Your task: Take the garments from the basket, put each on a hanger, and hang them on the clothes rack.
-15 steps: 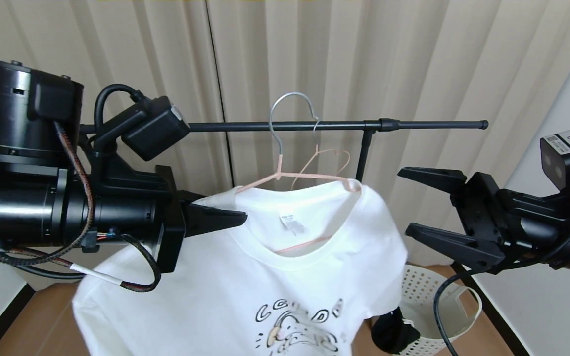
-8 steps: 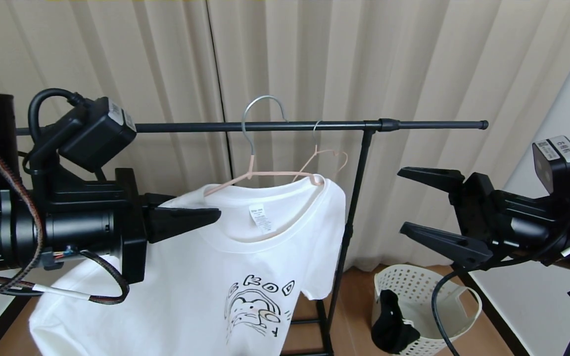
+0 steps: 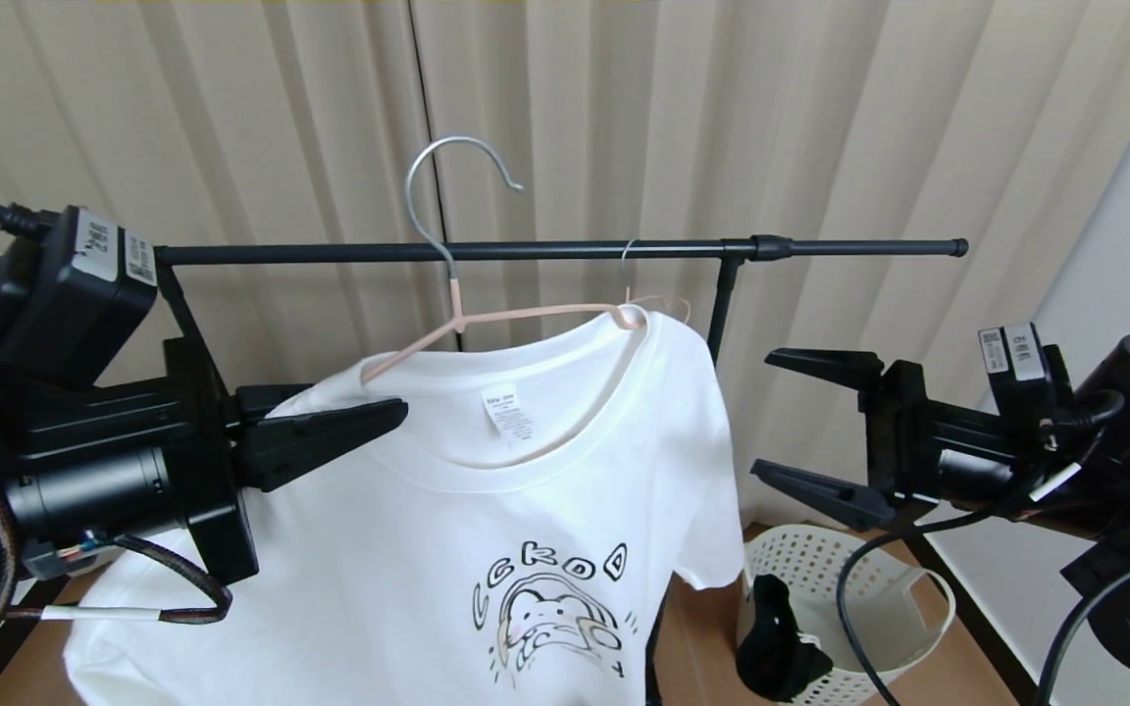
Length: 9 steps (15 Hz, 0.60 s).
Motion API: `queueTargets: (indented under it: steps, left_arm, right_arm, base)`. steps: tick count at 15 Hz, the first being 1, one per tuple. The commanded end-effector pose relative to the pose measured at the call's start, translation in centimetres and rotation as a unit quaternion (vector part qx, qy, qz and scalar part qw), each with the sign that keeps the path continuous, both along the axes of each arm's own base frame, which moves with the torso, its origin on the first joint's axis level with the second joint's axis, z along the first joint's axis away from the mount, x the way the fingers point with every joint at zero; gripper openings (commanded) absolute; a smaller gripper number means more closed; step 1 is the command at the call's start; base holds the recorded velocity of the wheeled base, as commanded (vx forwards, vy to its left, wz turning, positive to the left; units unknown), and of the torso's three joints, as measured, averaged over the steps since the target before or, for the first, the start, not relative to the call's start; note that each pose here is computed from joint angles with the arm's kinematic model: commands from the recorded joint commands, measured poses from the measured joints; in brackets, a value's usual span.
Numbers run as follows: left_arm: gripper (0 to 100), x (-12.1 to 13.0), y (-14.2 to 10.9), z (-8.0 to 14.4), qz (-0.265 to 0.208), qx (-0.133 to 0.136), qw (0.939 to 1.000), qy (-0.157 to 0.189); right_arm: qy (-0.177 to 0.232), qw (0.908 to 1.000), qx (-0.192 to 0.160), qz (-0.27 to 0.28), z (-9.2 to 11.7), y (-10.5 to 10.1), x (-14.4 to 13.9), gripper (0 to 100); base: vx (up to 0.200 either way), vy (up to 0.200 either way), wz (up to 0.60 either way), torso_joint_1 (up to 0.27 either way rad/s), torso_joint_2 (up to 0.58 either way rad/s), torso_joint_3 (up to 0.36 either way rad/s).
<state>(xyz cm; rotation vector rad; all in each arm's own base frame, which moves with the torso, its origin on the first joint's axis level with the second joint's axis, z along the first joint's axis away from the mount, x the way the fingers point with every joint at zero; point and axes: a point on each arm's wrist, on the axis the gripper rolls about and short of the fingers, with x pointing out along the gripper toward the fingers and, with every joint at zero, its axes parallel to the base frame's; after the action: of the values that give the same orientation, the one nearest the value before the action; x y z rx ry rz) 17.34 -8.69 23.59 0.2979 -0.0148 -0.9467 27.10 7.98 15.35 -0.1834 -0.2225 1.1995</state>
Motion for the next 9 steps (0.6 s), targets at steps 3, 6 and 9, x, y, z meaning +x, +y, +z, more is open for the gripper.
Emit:
queueTargets:
  steps: [3,6,9]
  left_arm:
    - [0,-0.4,0.2,-0.2,0.001,-0.007,0.9999,-0.015]
    - [0,-0.8,0.4,0.1,0.001,-0.015,0.9993,-0.034]
    - [0,-1.1,0.5,0.4,0.001,-0.018,0.999,-0.04]
  right_arm:
    - [0.008,0.9995,-0.02,-0.025,-2.4,0.2,1.6,100]
    - [0.015,0.9972,-0.026,-0.069,-3.9,1.0,3.1,100]
    - [0.024,0.9966,-0.028,-0.074,-4.4,1.3,3.5,100]
  base:
    - [0.0,0.0,0.0,0.0,0.0,0.0]
    - [0.0,0.0,0.0,0.0,0.0,0.0]
    - [0.0,0.0,0.0,0.0,0.0,0.0]
